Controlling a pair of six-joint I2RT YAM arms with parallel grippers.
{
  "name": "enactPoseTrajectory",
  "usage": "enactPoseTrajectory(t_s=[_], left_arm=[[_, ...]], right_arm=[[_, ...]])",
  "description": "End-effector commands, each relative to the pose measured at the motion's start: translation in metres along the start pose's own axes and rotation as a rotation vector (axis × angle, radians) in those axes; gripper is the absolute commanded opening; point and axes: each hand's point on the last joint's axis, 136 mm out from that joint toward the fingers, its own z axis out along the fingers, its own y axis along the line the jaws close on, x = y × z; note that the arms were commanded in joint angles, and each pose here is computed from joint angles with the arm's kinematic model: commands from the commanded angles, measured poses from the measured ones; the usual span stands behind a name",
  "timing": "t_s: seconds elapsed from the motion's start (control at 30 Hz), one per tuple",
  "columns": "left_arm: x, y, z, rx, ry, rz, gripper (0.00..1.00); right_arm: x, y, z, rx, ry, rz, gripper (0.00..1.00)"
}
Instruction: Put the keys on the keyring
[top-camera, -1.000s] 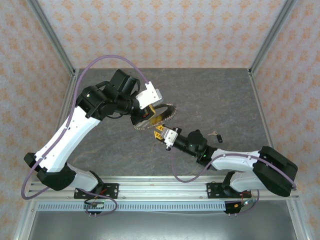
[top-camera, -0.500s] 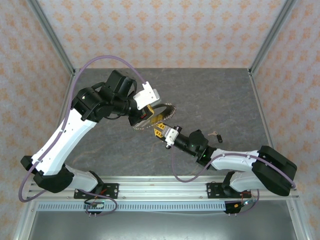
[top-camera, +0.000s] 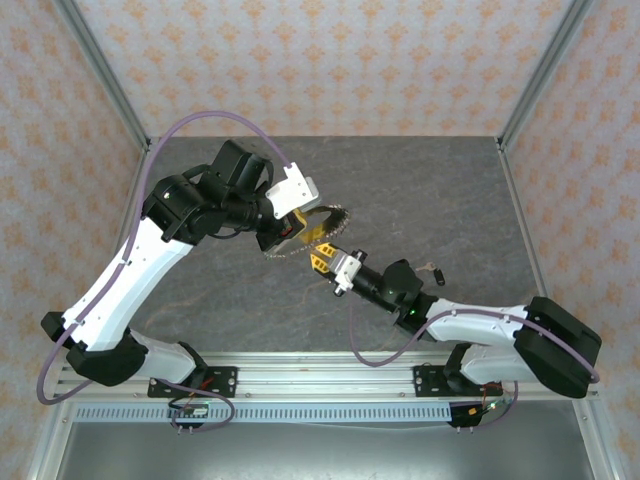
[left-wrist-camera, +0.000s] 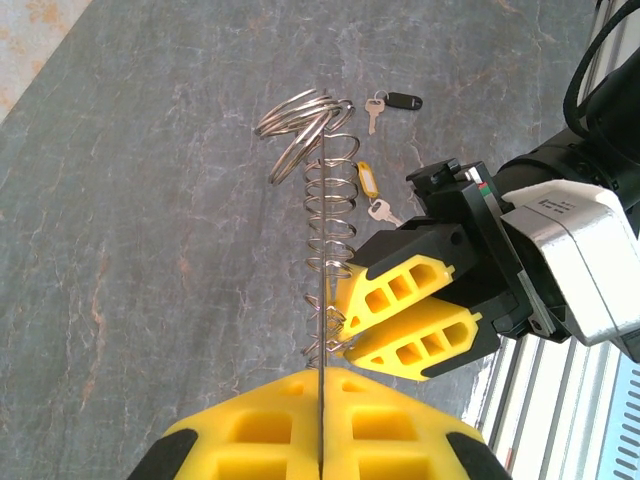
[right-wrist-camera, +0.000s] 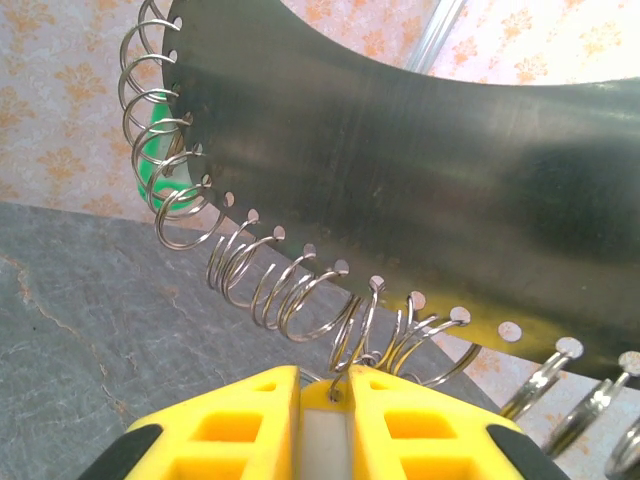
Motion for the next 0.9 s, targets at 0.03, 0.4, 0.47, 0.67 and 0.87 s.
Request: enactPoseTrajectory(t_s=[0.03,0.4,0.47,0.67,0.87], left_arm=[[-0.013,0.002,-0.009,-0.031,-0.067,0.012,0.0],[-0.015,0.004,-0.009,-0.04,-0.074,0.005,0.0],[-0.015,0.004,-0.009,-0.04,-0.075,0.004,0.0],[-0.015,0.005,-0.009,-0.044,-0.072,0.001,0.0],[-0.015,0.005,-0.009,-0.048,-0.075,-0.002,0.0]], right_arm=[[-0.014,-0.008,-0.003,0.03,-0.051,0.002,0.19],[-0.019,-0.006,-0.003,0.014,-0.079,0.009,0.18],[-0.021,-0.007,-0.003,0.021,-0.084,0.011,0.18],[-0.027,-0.011,-0.003,0.038,-0.108,0.019,0.18],[-0.029,-0.01,-0.003,0.034,-0.114,0.016,0.18]])
